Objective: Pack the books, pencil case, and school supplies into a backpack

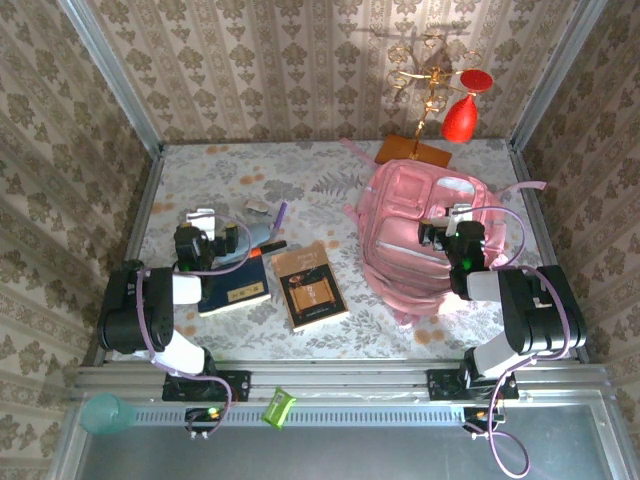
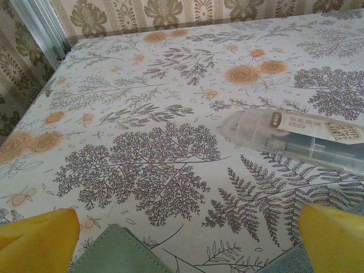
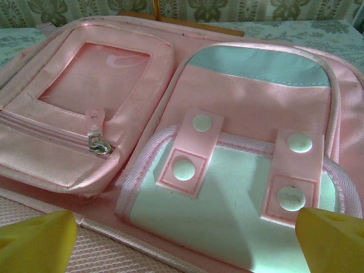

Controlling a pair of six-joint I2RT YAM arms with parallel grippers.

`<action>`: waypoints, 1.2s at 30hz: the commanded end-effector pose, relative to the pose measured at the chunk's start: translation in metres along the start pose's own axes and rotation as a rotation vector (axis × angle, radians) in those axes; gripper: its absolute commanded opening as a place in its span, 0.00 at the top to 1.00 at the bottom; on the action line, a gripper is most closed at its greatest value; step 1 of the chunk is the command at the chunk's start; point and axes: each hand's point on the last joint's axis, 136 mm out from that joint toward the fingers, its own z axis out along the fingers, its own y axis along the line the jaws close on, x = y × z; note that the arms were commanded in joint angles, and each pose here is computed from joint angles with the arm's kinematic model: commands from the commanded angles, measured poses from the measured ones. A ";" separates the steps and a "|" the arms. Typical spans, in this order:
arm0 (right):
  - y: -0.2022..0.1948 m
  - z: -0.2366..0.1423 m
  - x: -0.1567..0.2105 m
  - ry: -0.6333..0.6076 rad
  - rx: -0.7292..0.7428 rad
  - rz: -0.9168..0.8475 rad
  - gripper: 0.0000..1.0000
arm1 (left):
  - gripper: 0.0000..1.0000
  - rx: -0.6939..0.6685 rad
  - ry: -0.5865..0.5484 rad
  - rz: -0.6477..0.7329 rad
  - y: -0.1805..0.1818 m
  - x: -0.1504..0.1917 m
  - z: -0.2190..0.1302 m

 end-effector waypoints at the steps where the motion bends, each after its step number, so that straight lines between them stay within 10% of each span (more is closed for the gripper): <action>1: 0.002 0.001 -0.008 -0.030 -0.006 0.006 0.00 | 0.00 0.011 -0.008 -0.007 -0.001 -0.003 0.002; 12: -0.032 -0.042 -0.046 -0.117 0.177 0.091 0.00 | 0.00 -0.041 -0.031 -0.017 0.009 -0.031 -0.020; 16: -0.077 -0.085 -0.045 -0.093 0.393 0.465 0.01 | 0.00 -0.154 0.076 -0.259 0.035 -0.054 -0.042; 21: -0.020 -0.086 -0.020 0.193 0.156 0.602 0.10 | 0.12 0.204 0.081 -0.401 -0.053 -0.077 -0.048; 27: -0.003 -0.089 0.018 0.523 0.114 0.503 0.13 | 0.13 0.519 0.296 -0.216 -0.223 -0.072 -0.074; 36: 0.006 -0.082 0.052 0.633 0.033 0.589 0.24 | 0.27 0.769 0.620 -0.033 -0.369 -0.024 -0.086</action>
